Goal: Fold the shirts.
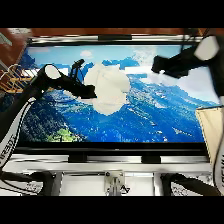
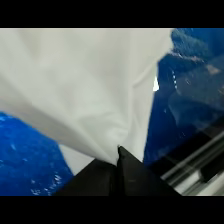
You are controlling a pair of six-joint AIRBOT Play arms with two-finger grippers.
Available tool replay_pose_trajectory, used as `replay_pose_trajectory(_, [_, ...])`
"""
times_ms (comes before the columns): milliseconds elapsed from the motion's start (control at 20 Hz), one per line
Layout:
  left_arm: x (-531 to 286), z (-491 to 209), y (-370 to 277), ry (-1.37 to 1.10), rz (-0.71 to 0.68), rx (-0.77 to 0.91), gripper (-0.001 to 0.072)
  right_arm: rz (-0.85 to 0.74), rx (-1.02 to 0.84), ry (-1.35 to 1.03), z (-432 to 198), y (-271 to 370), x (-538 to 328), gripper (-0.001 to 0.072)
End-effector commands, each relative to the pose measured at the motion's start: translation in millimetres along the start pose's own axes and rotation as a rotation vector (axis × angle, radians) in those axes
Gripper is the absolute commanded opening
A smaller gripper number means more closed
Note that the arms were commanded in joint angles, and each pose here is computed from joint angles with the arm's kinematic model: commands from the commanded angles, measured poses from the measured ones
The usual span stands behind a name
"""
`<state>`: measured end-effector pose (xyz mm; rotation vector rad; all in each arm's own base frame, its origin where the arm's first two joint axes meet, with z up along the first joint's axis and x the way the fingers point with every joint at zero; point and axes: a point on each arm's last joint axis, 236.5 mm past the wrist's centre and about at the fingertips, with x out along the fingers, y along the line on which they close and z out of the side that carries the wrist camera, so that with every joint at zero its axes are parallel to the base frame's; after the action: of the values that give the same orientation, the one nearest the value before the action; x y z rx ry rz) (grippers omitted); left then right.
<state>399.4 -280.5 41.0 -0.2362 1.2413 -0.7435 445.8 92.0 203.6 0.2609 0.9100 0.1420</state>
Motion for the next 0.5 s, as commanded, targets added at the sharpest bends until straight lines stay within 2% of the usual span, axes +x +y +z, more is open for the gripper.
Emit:
replay_pose_trajectory(0, [22, -43, -96, 0.062, -0.119, 0.081, 0.0046, -0.025, 0.067, -0.23, 39, -22, -99, 0.0632])
replay_pose_trajectory(150, [69, -54, -187, -0.037, -0.248, 0.101, 0.0046, -0.052, 0.087, -0.303, 35, -33, -150, 0.0632])
replay_pose_trajectory(300, [85, -44, -237, -0.132, -0.375, -0.046, 0.0047, -0.134, 0.089, -0.297, 18, -51, -174, 0.0632])
replay_pose_trajectory(350, [85, -42, -244, -0.14, -0.394, -0.047, 0.005, -0.163, 0.089, -0.294, 15, -57, -178, 0.0632])
replay_pose_trajectory(400, [82, -42, -246, -0.14, -0.398, 0.009, 0.0173, -0.191, 0.09, -0.29, 12, -63, -181, 0.0632])
replay_pose_trajectory(450, [74, -42, -246, -0.121, -0.404, 0.065, 0.0532, -0.216, 0.091, -0.287, 11, -69, -182, 0.0632])
